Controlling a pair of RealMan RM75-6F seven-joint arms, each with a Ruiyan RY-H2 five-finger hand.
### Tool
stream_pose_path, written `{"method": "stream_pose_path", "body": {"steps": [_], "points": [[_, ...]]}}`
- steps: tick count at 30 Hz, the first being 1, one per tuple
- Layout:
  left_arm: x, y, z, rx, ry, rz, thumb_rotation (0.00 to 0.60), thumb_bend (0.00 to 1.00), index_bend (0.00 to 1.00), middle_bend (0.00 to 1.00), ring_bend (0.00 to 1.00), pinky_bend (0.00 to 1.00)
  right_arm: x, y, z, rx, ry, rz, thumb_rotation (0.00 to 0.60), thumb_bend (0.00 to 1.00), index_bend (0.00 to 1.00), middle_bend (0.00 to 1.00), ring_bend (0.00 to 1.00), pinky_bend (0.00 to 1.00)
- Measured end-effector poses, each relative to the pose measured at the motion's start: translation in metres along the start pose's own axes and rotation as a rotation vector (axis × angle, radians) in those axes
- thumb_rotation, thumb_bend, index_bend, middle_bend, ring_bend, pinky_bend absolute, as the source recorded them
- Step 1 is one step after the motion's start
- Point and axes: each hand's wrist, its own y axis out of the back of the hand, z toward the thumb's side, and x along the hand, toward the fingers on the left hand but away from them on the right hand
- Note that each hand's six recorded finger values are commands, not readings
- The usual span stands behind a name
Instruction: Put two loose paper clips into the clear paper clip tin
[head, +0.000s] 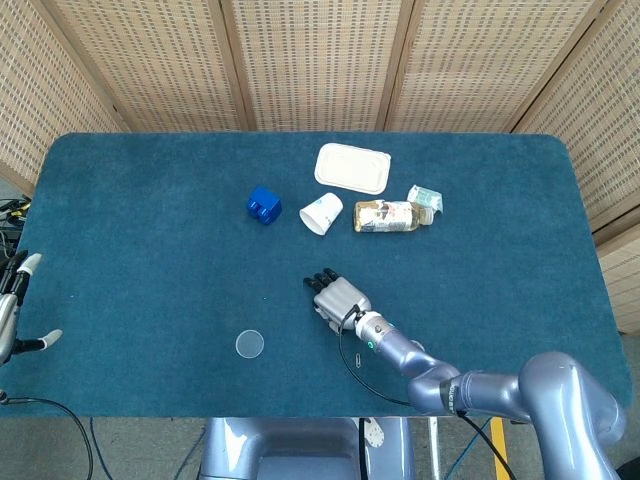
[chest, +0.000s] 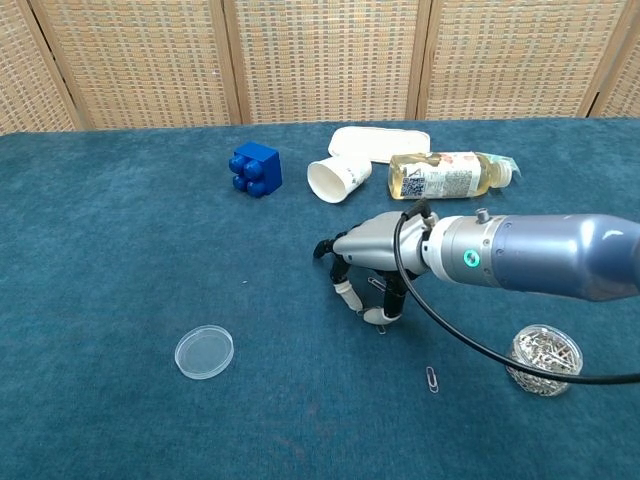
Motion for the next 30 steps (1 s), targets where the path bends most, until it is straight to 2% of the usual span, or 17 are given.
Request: {"method": "stream_pose_path", "body": {"steps": [10,20,26,30], "points": [[0.0,0.0,-0.001,-0.002,0.001,0.0,0.6,0.0,0.0,0.0,0.0,0.0,-0.002,0.0,-0.001,0.009,-0.003,-0.019,0.6,0.42,0.68,0.02,0.0,0.0],[0.0,0.0,0.0,0.001,-0.002,-0.002,0.6,0.0,0.0,0.0,0.0,0.0,0.005,0.008,-0.001,-0.007,0.005,-0.047,0.6,0.43,0.68,0.02,0.0,0.0],[-0.002,-0.001,0.002,0.002,-0.008,-0.002,0.6,0.0,0.0,0.0,0.0,0.0,0.02,0.028,-0.005,-0.022,0.015,-0.097,0.6,0.43,0.68,0.02,0.0,0.0],[-0.003,0.0,0.004,0.002,-0.017,0.003,0.6,0.0,0.0,0.0,0.0,0.0,0.043,0.043,-0.011,-0.003,0.026,-0.129,0.6,0.43,0.68,0.02,0.0,0.0]]}}
